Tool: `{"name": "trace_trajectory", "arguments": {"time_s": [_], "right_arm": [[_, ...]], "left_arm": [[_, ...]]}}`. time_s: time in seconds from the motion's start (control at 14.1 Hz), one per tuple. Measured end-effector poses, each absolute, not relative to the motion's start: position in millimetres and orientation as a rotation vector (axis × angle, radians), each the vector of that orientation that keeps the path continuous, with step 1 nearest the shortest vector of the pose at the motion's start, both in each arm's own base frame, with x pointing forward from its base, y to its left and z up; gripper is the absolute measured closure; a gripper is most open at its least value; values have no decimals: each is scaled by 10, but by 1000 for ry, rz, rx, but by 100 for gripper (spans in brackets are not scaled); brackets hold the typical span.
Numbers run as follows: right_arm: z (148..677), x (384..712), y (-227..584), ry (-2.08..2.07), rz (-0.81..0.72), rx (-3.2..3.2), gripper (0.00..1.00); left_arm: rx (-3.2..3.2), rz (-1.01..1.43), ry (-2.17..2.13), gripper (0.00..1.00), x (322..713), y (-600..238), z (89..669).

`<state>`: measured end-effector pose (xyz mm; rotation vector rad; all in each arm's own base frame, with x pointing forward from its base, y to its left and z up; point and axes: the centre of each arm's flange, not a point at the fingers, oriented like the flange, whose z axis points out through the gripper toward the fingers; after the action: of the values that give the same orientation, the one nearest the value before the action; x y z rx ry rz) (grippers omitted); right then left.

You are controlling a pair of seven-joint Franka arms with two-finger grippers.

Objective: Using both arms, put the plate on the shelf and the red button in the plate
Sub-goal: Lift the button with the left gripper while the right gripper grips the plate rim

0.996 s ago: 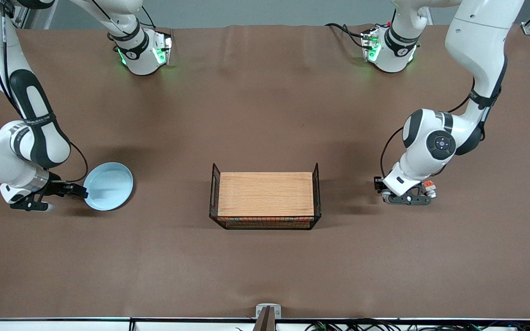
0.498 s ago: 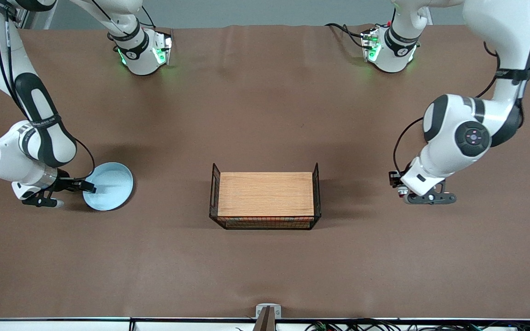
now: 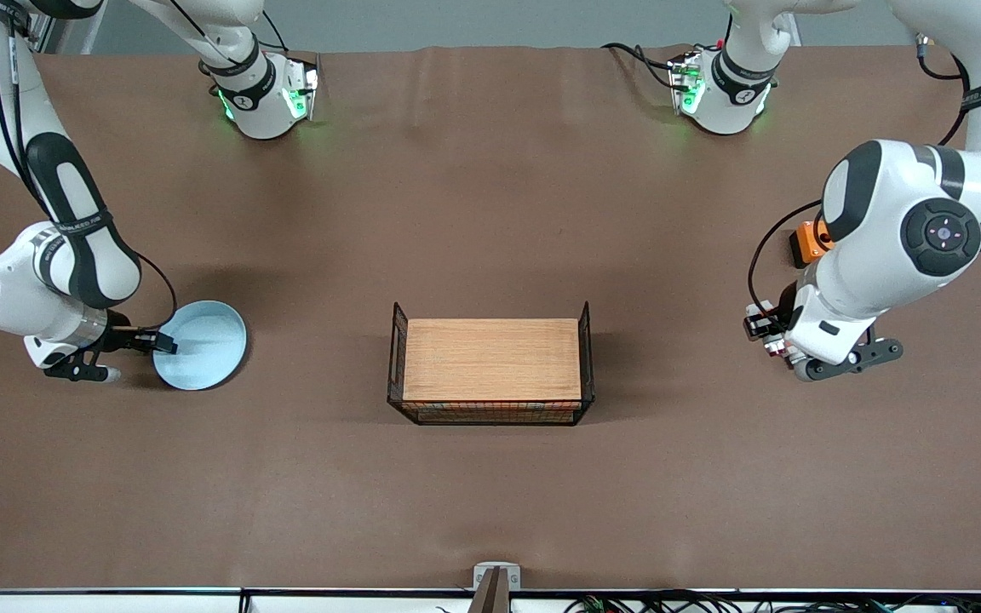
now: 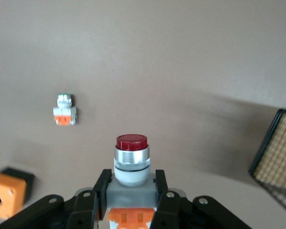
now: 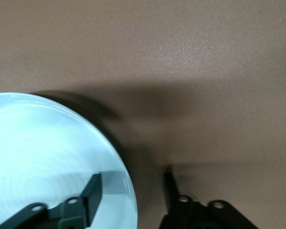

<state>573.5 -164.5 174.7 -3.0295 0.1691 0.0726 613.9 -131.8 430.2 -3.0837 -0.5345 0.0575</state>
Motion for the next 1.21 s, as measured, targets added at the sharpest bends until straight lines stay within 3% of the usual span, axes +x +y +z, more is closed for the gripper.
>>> {"name": "trace_trajectory", "arguments": {"time_s": [0.14,0.28,0.43,0.57,0.93,1.21], "right_arm": [[1771,5739,-1631,165,78,-3027,54],[1779,5742,-1618,162,79,-3026,73],[1786,5748,-1611,160,79,-3026,77],[1837,5759,-1602,156,81,-3022,96],[2042,5912,-1579,136,62,-3018,97],[2432,6114,-1563,177,165,-2978,97]], "left_arm": [[-3069,40,-652,59,6069,-1502,4420],[-3052,35,-751,59,6019,-1657,4464],[-3019,37,-885,59,5988,-1765,4470],[-2996,28,-988,59,5974,-1866,4521],[-2980,-39,-1188,59,5976,-2169,4859],[-2956,-63,-1342,59,5963,-2388,5050]]}}
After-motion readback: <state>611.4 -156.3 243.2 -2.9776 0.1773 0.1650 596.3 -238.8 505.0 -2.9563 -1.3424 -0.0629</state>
